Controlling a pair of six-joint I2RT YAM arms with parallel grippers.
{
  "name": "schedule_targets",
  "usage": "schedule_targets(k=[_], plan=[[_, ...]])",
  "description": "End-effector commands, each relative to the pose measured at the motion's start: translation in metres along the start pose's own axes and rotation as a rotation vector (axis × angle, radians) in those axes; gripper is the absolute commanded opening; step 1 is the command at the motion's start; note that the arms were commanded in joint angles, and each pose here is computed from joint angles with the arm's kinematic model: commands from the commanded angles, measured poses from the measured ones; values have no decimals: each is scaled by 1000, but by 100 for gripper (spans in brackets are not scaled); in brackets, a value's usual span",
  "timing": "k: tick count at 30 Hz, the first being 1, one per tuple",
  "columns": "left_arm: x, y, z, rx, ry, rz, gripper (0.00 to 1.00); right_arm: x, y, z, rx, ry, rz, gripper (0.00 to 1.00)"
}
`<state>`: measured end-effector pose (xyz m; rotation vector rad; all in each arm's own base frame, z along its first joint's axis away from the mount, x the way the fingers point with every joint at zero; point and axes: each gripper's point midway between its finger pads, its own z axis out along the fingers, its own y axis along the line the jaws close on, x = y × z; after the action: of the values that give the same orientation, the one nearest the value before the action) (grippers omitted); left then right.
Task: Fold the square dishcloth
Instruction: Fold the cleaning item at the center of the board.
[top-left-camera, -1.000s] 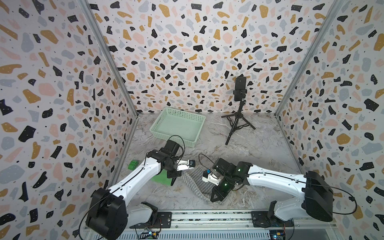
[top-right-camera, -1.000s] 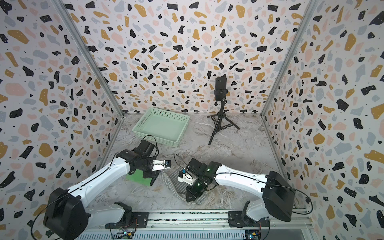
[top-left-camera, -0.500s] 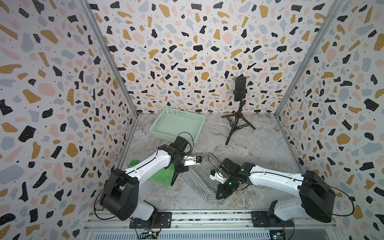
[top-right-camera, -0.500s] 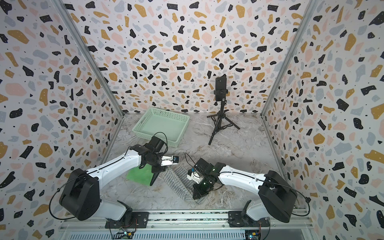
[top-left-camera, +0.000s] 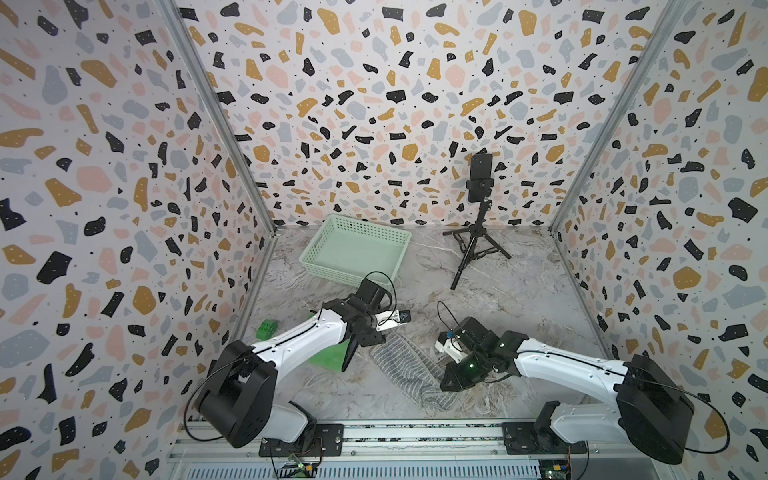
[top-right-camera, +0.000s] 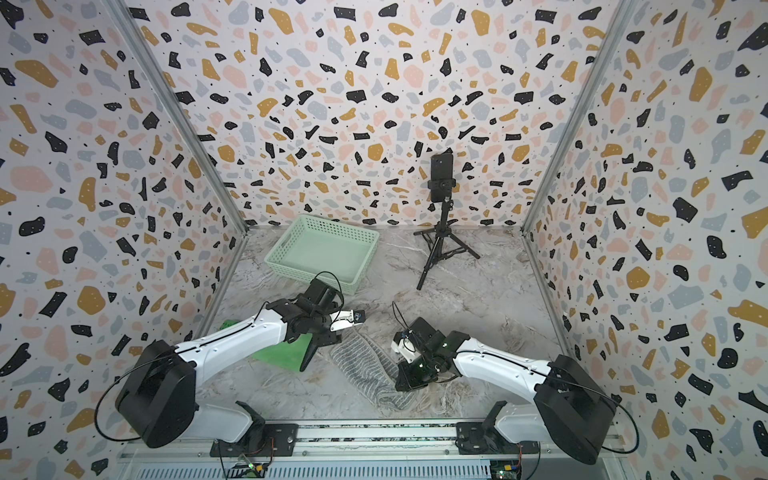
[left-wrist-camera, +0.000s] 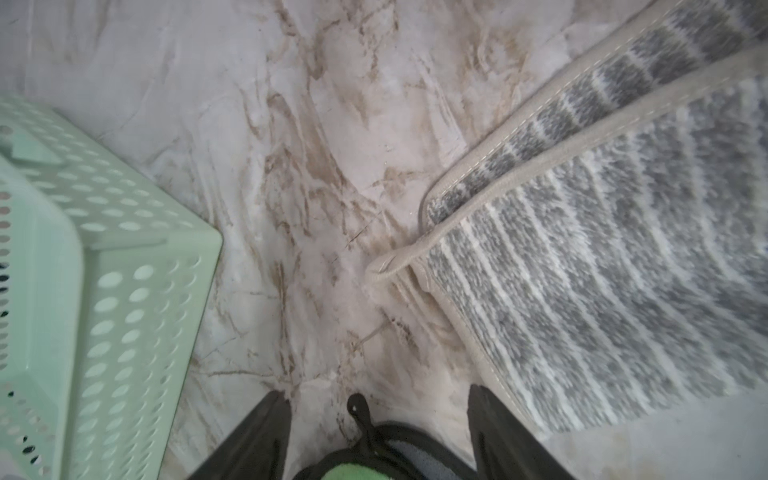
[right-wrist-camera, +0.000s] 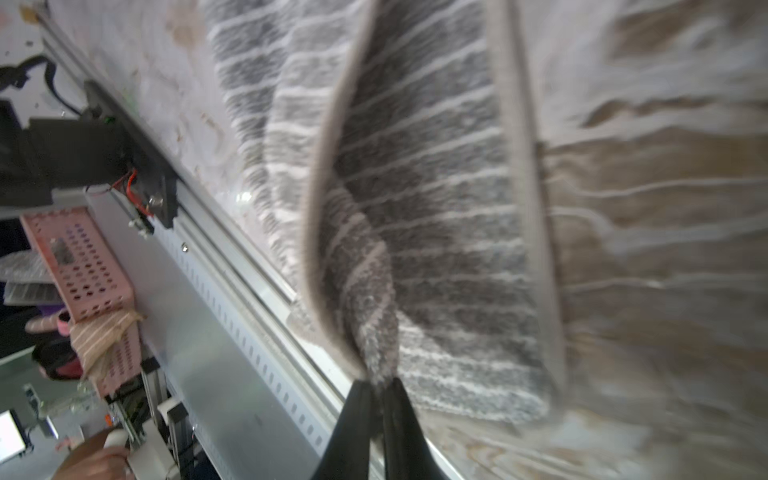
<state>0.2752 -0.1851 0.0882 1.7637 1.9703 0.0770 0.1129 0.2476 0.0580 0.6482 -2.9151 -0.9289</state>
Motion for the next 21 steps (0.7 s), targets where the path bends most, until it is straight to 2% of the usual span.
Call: schedule_targets(k=[1,3,5,6,8,10,11,13,16,21], plan=[[3,-4,-18,-28,-18,6,74,-7,-38,-14,225,-62,31,27],[6,-22,-20,37,-26,23,72,-6,-39,-14,226,-55,29,37],[9,-41,-13,83,-29,47,68,-4,-33,-11,187,-45,33,58],[9,-46,-7,88,-24,59,66,-3,-35,-12,195,-46,34,62],[10,-56,5,100,2,74,61,-2,-44,-19,258,-63,34,60],[10,-59,16,104,24,67,54,-5,-42,-34,282,-122,25,48],[8,-59,20,104,26,63,51,-5,-36,-41,273,-159,13,46],[7,-58,24,99,24,59,46,-6,-17,-51,216,-240,-13,51],[8,-58,27,99,31,66,40,2,13,-43,77,-292,-16,59],[18,-68,29,124,48,96,35,13,31,-11,87,-327,-71,59]])
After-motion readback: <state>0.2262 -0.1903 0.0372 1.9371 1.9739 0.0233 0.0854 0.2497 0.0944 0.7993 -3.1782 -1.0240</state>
